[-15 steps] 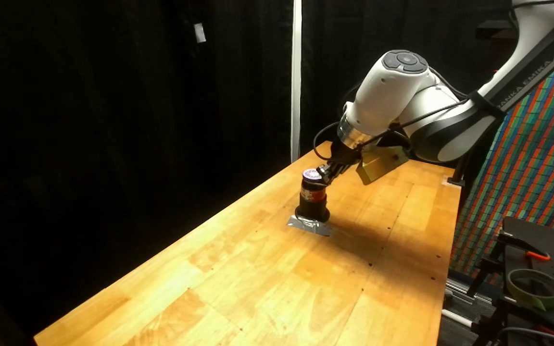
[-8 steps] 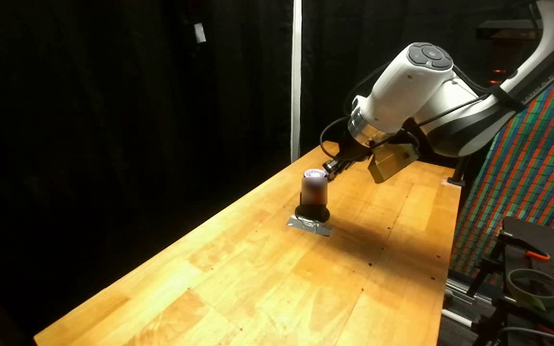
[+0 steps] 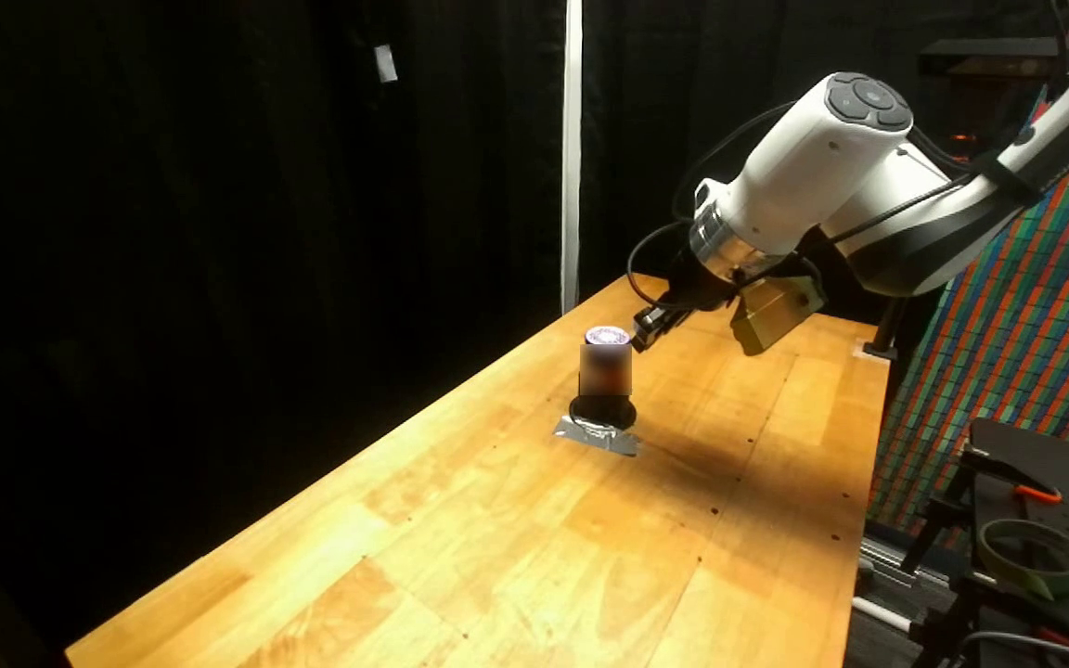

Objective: Put the elastic around the bottle on the table

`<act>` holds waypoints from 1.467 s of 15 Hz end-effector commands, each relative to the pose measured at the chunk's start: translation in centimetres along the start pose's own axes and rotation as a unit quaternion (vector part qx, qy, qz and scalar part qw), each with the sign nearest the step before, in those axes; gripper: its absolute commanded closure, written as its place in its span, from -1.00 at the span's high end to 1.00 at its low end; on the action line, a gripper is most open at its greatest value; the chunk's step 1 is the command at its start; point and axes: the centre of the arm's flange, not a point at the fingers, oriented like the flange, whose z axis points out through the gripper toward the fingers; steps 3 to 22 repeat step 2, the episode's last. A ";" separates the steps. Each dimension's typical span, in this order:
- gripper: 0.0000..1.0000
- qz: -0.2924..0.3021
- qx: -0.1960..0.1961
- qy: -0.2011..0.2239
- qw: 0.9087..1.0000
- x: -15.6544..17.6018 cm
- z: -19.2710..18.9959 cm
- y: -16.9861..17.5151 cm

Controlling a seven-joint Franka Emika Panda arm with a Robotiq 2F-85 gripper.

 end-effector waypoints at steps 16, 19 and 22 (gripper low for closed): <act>-0.10 -0.015 0.028 -0.063 0.997 -0.7 -1.9 0.4; -0.10 -0.015 0.028 -0.063 0.997 -0.7 -1.9 0.4; -0.10 -0.015 0.028 -0.063 0.997 -0.7 -1.9 0.4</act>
